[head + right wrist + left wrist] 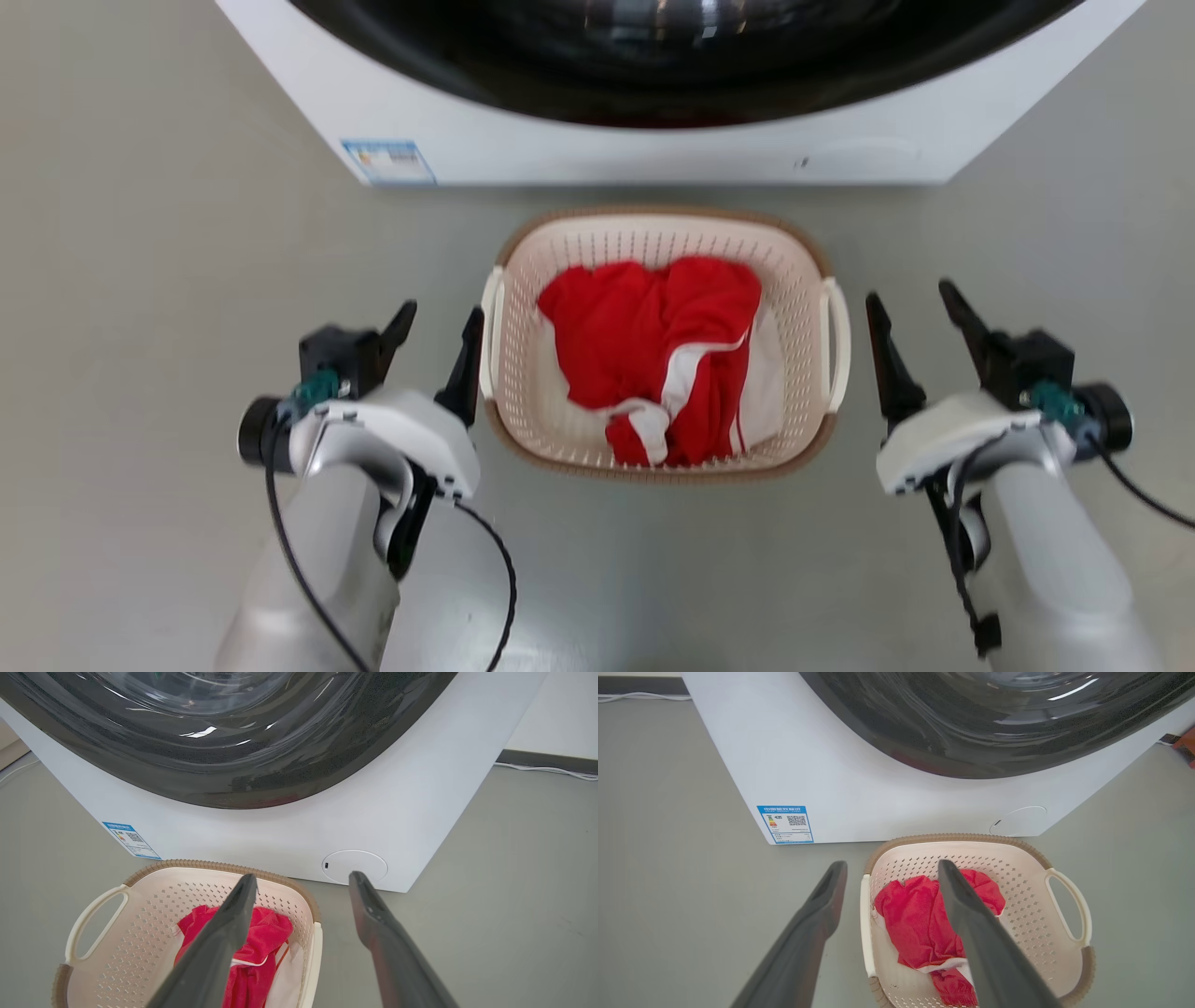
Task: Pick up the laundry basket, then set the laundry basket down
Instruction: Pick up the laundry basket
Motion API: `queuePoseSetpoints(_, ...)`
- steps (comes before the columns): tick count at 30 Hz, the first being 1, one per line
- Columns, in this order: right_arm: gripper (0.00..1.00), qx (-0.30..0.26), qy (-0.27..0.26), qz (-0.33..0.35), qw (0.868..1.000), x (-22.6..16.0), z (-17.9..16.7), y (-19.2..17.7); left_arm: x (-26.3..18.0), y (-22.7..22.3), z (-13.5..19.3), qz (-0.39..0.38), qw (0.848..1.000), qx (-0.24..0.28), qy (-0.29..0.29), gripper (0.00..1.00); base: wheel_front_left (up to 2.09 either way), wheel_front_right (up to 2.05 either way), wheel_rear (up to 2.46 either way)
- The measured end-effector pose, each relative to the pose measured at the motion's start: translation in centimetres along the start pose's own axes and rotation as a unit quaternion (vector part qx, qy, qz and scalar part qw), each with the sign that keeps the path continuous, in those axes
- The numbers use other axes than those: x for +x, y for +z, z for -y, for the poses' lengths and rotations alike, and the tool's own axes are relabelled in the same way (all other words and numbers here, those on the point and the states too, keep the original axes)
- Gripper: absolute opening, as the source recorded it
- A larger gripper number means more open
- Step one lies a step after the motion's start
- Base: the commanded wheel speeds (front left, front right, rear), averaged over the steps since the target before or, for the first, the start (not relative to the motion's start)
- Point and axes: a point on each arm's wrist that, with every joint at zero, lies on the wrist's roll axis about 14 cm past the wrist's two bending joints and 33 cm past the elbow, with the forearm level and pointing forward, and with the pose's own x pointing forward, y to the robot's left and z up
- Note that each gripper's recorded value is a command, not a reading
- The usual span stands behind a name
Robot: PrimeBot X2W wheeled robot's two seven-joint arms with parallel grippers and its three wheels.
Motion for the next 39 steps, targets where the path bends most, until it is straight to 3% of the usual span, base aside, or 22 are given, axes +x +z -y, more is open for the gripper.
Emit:
queuePoseSetpoints(15,1.0,0.005,0.003,-0.063,0.998,5.7,0.2,-6.3,5.7,-7.1,-0.9,-0.094,0.995,-0.015,-0.008,1.0,0.0,0.0,0.0)
queuePoseSetpoints(39,1.0,0.013,0.006,-0.115,0.993,7.1,0.1,-12.6,8.3,-12.6,-2.3,-0.15,0.989,-0.018,0.007,1.0,0.0,0.0,0.0)
